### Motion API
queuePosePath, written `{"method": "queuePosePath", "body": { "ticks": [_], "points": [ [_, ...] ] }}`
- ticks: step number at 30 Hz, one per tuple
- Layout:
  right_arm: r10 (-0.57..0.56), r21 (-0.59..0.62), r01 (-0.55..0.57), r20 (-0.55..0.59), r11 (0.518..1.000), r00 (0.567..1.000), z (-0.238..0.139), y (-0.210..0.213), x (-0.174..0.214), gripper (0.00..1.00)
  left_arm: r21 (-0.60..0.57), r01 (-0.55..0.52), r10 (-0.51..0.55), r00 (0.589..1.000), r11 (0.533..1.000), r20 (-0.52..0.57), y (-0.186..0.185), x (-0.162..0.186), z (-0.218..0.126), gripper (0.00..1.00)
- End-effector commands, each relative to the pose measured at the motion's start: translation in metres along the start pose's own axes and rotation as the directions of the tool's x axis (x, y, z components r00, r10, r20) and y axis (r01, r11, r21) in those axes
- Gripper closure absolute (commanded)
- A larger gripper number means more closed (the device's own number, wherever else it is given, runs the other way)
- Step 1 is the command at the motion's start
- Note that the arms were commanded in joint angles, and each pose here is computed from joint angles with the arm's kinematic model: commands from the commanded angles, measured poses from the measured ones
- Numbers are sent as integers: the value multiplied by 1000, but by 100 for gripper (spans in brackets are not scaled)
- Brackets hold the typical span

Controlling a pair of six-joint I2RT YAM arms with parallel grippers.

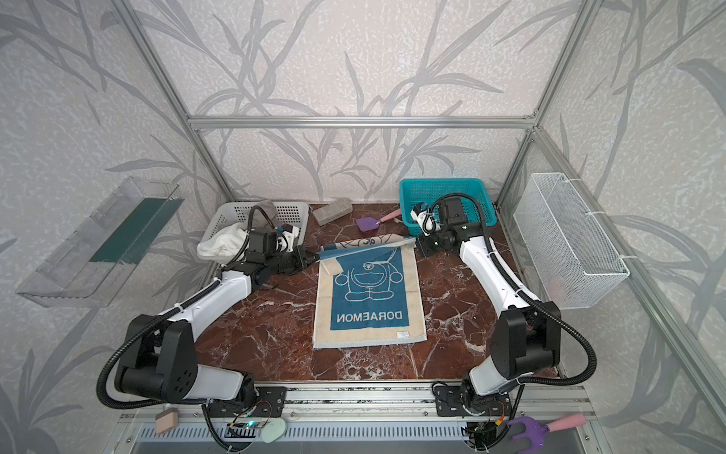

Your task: Fold and stack the towels

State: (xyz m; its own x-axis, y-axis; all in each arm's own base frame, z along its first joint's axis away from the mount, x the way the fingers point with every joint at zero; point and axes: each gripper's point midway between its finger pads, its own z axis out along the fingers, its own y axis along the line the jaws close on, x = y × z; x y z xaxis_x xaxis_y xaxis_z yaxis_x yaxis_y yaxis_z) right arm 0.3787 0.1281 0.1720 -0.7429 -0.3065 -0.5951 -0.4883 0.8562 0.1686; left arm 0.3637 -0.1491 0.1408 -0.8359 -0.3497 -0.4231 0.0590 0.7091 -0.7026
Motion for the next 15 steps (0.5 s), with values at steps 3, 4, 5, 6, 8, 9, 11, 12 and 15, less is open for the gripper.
{"method": "queuePosePath", "body": {
  "ticks": [3,4,5,6,8,9,11,12,15],
  "points": [
    [242,-74,-246,-55,966,969,33,4,53,97,-98,107,-110,993,989,-31,43,32,-1,100],
    [249,-78,-255,-75,964,966,38,6,61,97,-104,111,-115,993,988,-39,45,35,-1,100],
    [249,-70,-256,-95,964,964,41,5,66,97,-111,109,-115,992,988,-47,46,36,-1,100],
    [247,-57,-255,-113,965,962,43,4,70,97,-114,103,-109,993,988,-50,45,35,-2,100],
    [232,-27,-238,-142,971,962,40,-1,69,95,-118,89,-96,994,989,-55,42,32,-4,100],
    [222,-19,-227,-153,974,963,38,-1,68,93,-119,81,-87,995,990,-54,39,28,-5,100],
    [211,-11,-215,-154,976,965,33,-2,63,85,-120,67,-74,995,991,-59,34,22,-6,100],
    [214,-17,-219,-154,976,965,32,-1,62,76,-119,61,-69,996,991,-64,31,19,-6,100],
    [238,-76,-255,-185,964,953,30,12,68,53,-122,55,-65,995,991,-80,30,16,-4,100]
  ]
}}
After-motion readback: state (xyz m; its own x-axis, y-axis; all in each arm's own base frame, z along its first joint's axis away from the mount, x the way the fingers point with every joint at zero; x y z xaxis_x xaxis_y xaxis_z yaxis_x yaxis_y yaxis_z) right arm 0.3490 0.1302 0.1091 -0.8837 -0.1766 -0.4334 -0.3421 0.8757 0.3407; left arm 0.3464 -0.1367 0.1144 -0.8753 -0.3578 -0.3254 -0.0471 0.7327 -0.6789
